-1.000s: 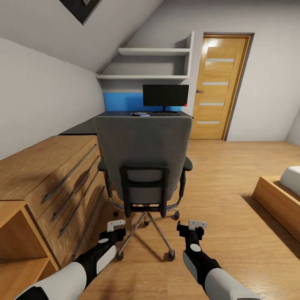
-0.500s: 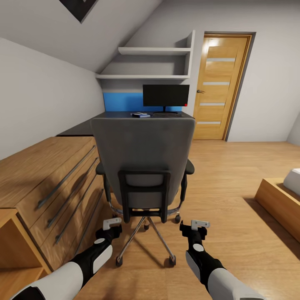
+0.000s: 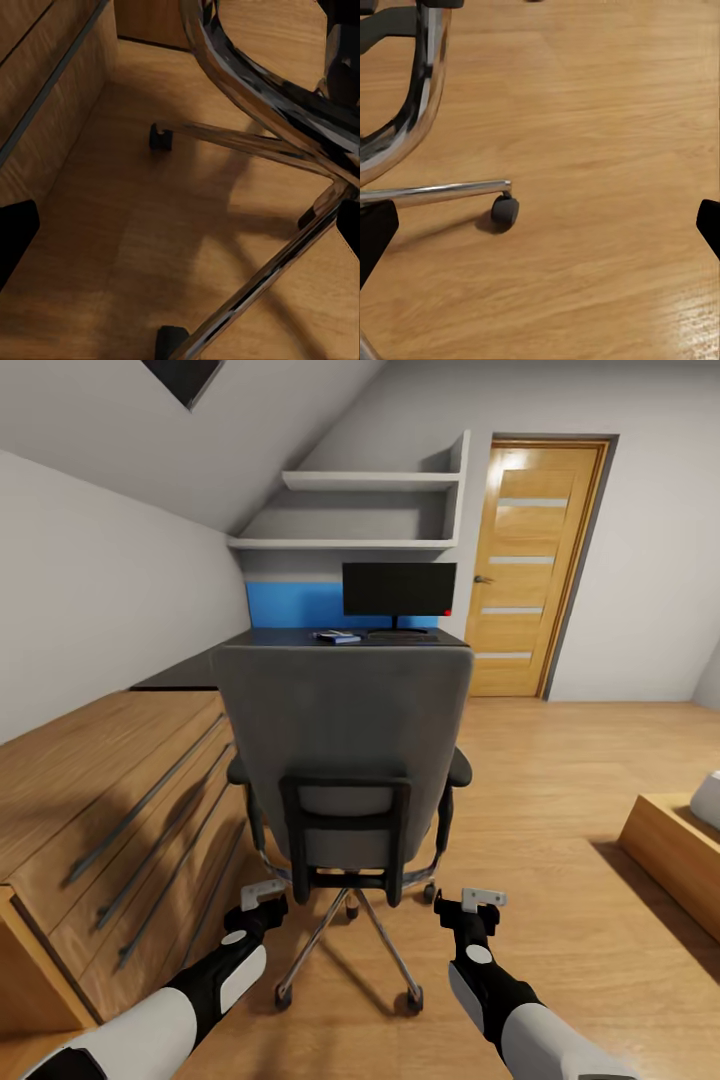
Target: In the bedroom, organize the workspace by keeping the computer under the desk, ensuring the monitor is on the desk, placing the keyboard on the desk next to the monitor, placing the mouse on the desk next to the keyboard, moving the folder from the swivel chair onto the desk next to the mouse, stacking the notebook on top of the folder with the pen on top of the notebook, and positioning the swivel chair next to the desk.
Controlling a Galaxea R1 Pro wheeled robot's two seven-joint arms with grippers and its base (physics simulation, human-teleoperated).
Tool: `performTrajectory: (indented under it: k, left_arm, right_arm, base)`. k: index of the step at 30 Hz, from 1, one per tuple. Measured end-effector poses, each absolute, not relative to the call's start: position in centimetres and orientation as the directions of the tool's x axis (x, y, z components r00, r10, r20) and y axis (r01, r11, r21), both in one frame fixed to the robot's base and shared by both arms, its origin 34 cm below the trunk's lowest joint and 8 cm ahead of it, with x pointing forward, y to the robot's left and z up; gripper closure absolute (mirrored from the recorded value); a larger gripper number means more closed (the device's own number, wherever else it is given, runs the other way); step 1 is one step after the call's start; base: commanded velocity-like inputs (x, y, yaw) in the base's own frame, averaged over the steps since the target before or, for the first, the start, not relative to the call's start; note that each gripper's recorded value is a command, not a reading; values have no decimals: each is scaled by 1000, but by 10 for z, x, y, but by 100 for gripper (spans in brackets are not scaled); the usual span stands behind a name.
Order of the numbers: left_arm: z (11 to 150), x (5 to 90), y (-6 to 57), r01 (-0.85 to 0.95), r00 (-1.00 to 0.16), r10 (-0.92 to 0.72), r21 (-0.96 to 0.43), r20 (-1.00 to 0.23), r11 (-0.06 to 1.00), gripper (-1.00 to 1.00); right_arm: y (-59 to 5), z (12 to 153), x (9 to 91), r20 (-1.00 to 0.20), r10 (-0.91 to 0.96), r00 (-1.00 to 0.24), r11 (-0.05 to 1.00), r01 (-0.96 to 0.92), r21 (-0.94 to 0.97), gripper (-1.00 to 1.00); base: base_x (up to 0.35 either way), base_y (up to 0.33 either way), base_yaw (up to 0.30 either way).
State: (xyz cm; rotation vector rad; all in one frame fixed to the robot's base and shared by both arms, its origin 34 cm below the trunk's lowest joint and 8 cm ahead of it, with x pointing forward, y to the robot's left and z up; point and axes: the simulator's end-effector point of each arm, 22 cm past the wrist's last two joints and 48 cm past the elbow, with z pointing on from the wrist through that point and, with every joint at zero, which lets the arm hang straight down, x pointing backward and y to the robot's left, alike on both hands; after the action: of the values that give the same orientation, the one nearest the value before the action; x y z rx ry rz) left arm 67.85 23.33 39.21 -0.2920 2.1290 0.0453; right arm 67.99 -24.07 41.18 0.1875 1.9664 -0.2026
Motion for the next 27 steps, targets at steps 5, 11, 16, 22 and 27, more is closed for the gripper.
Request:
performTrajectory:
  k: [5,11,16,22,27]
  left_arm:
    - [392,678,232,-225,-518,-191,-82,-834,971,-100]
    - [393,679,233,-224,-516,-189,-81,-835,971,-100]
    - [393,679,233,-225,-516,-189,-81,-835,971,-100]
    - [393,679,232,-221,-516,-188,-82,-835,972,-100]
    - [394,679,232,-220,-515,-188,-83,-836,972,-100]
  right_arm:
    - [-242,412,680,-920,38,-390,973,226,-56,-100]
    - [-241,413,680,-921,38,-389,973,225,-55,-100]
    - [-241,413,680,-921,38,-389,973,225,-55,-100]
    - [-241,413,680,-920,37,-389,973,224,-55,-100]
    - [-240,413,680,-920,38,-389,973,223,-55,-100]
  base:
    - [308,-90,-192]
    - [314,-161,-60]
    - [307,-174,-5]
    - [303,-109,49]
    - [258,-132,117]
